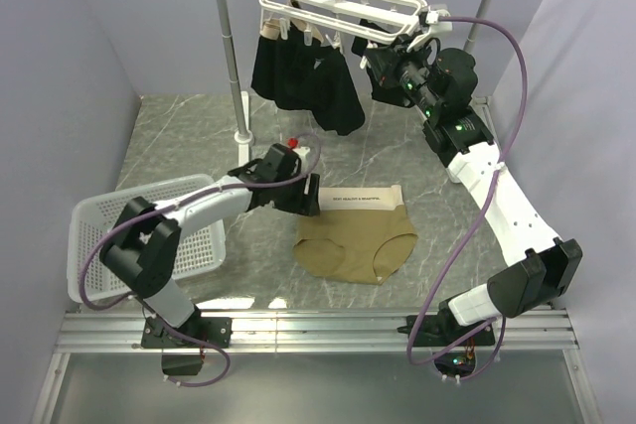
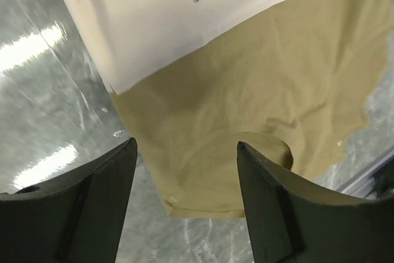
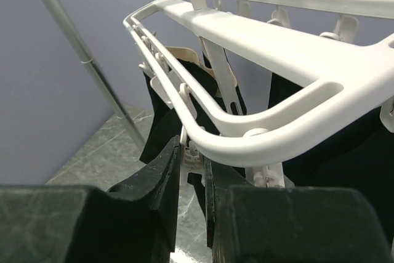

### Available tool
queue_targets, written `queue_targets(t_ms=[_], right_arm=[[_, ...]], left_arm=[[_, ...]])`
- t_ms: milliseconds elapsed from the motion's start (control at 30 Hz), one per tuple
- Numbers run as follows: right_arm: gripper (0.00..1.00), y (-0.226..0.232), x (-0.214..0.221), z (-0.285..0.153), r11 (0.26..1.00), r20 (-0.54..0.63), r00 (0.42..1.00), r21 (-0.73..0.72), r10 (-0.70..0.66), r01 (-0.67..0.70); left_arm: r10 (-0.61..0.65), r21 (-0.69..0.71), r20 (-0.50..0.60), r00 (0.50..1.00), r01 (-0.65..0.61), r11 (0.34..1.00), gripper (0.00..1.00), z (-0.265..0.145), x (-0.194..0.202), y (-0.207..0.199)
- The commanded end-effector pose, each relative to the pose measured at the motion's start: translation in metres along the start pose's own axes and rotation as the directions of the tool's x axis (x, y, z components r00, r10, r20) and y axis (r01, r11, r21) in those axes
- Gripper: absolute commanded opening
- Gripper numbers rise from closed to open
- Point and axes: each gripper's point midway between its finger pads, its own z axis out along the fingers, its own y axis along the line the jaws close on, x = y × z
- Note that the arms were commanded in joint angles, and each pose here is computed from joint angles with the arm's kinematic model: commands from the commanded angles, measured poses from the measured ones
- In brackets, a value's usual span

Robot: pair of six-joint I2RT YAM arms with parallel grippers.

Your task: Clip the underwear to the hanger

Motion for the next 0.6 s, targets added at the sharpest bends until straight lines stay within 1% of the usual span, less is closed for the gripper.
queue_targets(t_ms=[0,67,133,267,500,567], right_arm=[[0.00,0.003,-0.018,-0.001,1.000,0.042,0.999,-0.016,-0.016,0.017],[0.00,0.003,-0.014,-0.002,1.000,0.034,0.999,-0.019,-0.018,0.019],[0.00,0.003,-0.014,-0.004,1.000,0.036,0.999,-0.021,-0.022,0.022],[0.00,0.005,-0.012,-0.007,0.999,0.034,0.999,-0.028,-0.020,0.021],[0.00,0.008,-0.014,-0.011,0.999,0.048,0.999,-0.041,-0.019,0.021],[0.00,0.008,-0.014,-0.012,0.999,0.049,0.999,-0.040,-0.018,0.019]], left_arm=[[-0.109,-0.110,-0.005,0.994,0.108,0.988,0.71,0.011,0.002,0.010],[-0.135,-0.138,-0.032,0.990,0.129,0.982,0.71,0.024,0.005,0.016],[-0.148,-0.142,-0.029,0.989,0.143,0.980,0.71,0.030,0.002,0.015],[-0.195,-0.220,-0.041,0.980,0.181,0.959,0.72,0.047,0.004,0.029],[-0.198,-0.196,-0.024,0.980,0.190,0.962,0.74,0.067,-0.017,0.015],[-0.191,-0.183,-0.046,0.981,0.180,0.967,0.73,0.076,-0.013,0.008]])
